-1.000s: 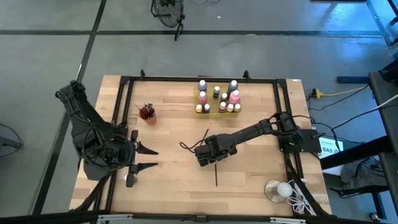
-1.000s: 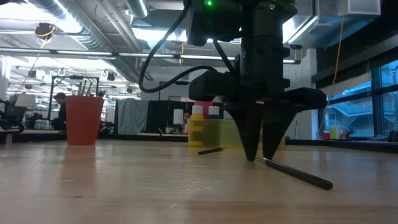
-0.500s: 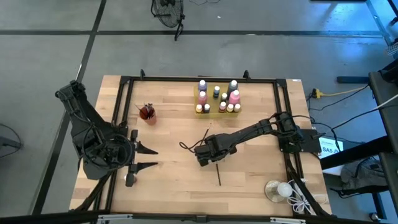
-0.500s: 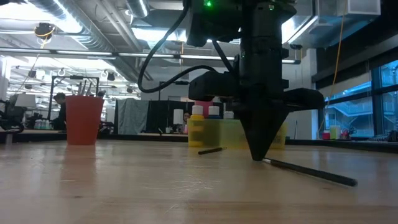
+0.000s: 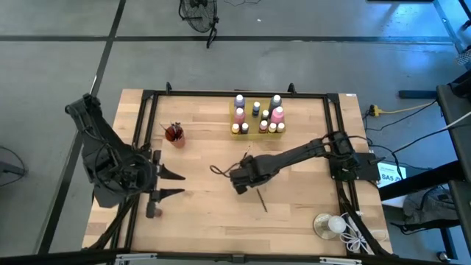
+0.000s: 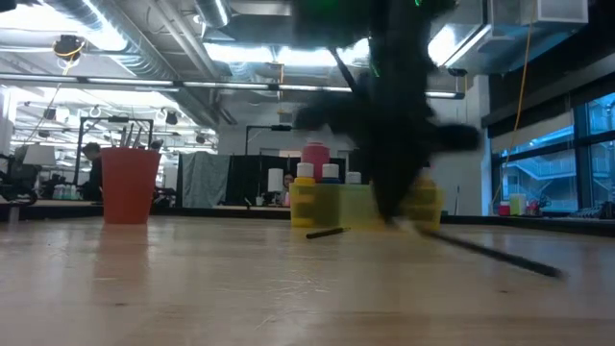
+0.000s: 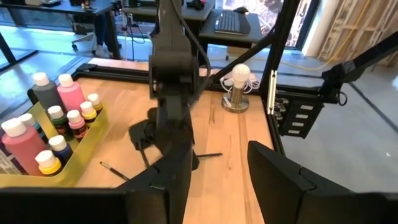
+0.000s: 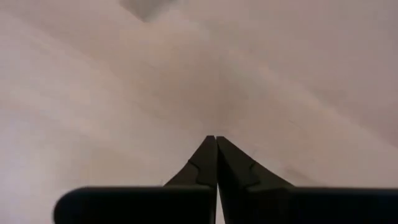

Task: Pick & Place Paint Supplies
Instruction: Put the silver paint brush into the orange cup, then put the small red paint bottle into the yellow bin

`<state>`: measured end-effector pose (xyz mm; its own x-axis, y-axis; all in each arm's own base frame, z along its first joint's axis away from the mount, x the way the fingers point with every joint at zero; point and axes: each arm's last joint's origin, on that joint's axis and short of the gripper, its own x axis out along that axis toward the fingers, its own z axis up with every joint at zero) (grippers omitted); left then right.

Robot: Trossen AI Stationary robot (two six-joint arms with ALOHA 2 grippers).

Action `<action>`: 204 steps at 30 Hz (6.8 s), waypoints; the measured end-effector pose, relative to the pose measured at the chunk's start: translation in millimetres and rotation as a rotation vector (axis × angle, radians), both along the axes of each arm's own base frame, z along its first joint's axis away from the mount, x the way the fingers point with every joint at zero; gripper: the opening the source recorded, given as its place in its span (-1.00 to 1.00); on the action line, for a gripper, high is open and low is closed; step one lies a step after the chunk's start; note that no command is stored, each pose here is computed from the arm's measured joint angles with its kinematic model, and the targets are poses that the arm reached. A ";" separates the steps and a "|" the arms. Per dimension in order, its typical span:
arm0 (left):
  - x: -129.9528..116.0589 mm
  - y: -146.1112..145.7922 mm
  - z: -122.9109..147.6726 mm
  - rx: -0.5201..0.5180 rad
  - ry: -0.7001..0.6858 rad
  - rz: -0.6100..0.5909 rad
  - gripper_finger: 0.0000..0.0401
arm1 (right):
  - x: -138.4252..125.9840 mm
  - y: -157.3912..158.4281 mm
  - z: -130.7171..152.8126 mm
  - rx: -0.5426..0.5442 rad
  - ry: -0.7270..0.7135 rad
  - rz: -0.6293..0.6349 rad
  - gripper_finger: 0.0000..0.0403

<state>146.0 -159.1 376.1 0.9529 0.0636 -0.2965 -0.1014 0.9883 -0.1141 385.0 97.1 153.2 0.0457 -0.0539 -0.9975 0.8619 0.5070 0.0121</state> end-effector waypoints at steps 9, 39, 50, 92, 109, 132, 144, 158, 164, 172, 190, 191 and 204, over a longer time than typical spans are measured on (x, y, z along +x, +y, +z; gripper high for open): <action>-27.0 24.1 22.0 -0.065 -0.075 -0.035 -0.25 | 13.6 14.8 114.7 -0.123 -0.329 0.150 -1.00; -93.2 29.3 40.1 -0.113 -0.301 0.093 -0.26 | 125.9 -131.3 212.3 -0.926 -1.206 0.603 -1.00; -101.0 51.5 48.0 -0.044 -0.308 0.093 -0.26 | 165.6 -171.5 139.3 -0.928 -1.328 0.690 -1.00; -104.2 73.6 56.5 -0.054 -0.307 0.085 -0.20 | 188.8 -172.7 65.6 -0.753 -1.261 0.898 -0.08; -104.9 -1.5 135.7 0.455 -0.263 -0.056 -0.09 | 112.1 -74.9 251.7 -0.485 -1.393 0.952 0.30; -143.9 -90.7 89.5 0.259 -0.305 -0.213 -0.09 | 25.2 67.1 287.5 -0.212 -1.243 0.973 0.30; -130.3 -39.3 107.3 0.179 -0.300 -0.157 -0.09 | 14.2 91.6 286.0 -0.149 -1.239 0.989 0.30; -105.2 48.9 76.5 0.071 -0.099 -0.319 -0.09 | 0.4 118.0 285.2 -0.083 -1.237 0.987 0.29; -73.1 34.4 38.4 0.059 0.372 -0.286 -0.09 | 0.5 117.7 285.1 -0.063 -1.234 0.958 0.29; -39.2 -3.6 -5.5 0.080 0.993 -0.384 -0.09 | -0.6 117.0 281.1 -0.062 -1.189 0.969 0.29; -10.7 -29.5 -20.3 0.138 0.991 -0.570 -0.09 | 0.1 115.6 280.0 -0.164 -1.174 1.012 0.30; -11.5 -28.7 -19.8 0.136 0.994 -0.568 -0.09 | 0.1 115.4 280.0 -0.171 -1.173 1.008 0.30; -10.0 -21.8 -27.5 0.177 0.953 -0.376 -0.01 | 0.5 114.7 280.1 -0.195 -1.169 0.990 0.30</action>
